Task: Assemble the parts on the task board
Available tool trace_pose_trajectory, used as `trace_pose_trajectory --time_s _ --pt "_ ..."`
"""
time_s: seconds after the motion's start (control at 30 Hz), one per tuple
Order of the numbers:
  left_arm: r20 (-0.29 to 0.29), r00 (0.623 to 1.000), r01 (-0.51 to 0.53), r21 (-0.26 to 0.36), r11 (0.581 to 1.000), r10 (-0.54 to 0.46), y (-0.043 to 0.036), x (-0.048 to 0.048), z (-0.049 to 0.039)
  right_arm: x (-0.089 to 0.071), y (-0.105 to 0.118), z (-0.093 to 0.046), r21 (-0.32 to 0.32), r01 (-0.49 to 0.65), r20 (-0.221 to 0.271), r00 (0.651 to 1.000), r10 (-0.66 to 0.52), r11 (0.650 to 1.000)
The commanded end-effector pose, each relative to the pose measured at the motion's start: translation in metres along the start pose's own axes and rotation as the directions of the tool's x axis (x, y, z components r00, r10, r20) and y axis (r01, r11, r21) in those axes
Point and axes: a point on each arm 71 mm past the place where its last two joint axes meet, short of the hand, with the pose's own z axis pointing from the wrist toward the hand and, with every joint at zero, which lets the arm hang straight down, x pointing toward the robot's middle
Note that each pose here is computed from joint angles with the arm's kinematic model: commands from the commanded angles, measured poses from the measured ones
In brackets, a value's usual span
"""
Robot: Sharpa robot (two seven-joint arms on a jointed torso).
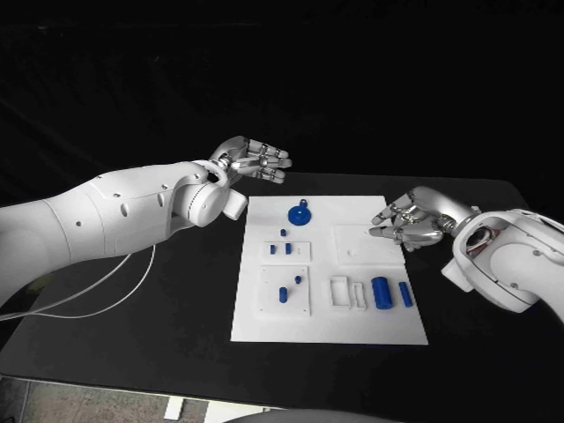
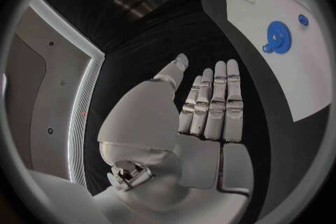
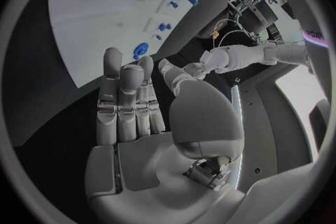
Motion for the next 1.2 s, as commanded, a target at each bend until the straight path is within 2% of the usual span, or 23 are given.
trace_pose_trajectory --time_s 0.03,0.1,0.17,0.4,0.63,1.0,1.2 --pt "-0.012 1.000 0.004 0.027 1.000 -0.004 -0.0026 0.0002 -0.0028 0.008 -0.018 -0.004 0.192 -0.063 -0.209 0.973 0.103 0.979" --pt "-0.012 1.000 0.007 0.032 0.999 -0.007 -0.0027 -0.0024 -0.0066 0.007 -0.028 -0.009 0.275 -0.045 -0.263 0.957 0.120 0.960" --pt "-0.004 1.000 0.007 0.034 0.999 -0.007 -0.0027 -0.0046 -0.0094 0.006 -0.033 -0.011 0.311 -0.011 -0.296 0.949 0.108 0.950" --pt "0.002 1.000 0.008 0.050 0.999 -0.008 -0.0036 -0.0089 -0.0154 0.008 -0.041 -0.014 0.359 0.083 -0.351 0.935 0.052 0.930" --pt "-0.034 0.999 0.026 0.074 0.997 -0.024 -0.0049 -0.0079 -0.0168 0.017 -0.038 -0.012 0.363 0.112 -0.384 0.923 0.039 0.925" --pt "-0.105 0.994 0.049 0.090 0.995 -0.040 -0.0072 0.0005 -0.0173 0.032 -0.029 -0.006 0.337 0.168 -0.419 0.908 -0.012 0.926" --pt "-0.113 0.993 0.052 0.103 0.993 -0.040 -0.0089 0.0033 -0.0181 0.045 -0.030 -0.005 0.334 0.224 -0.463 0.885 -0.048 0.916"
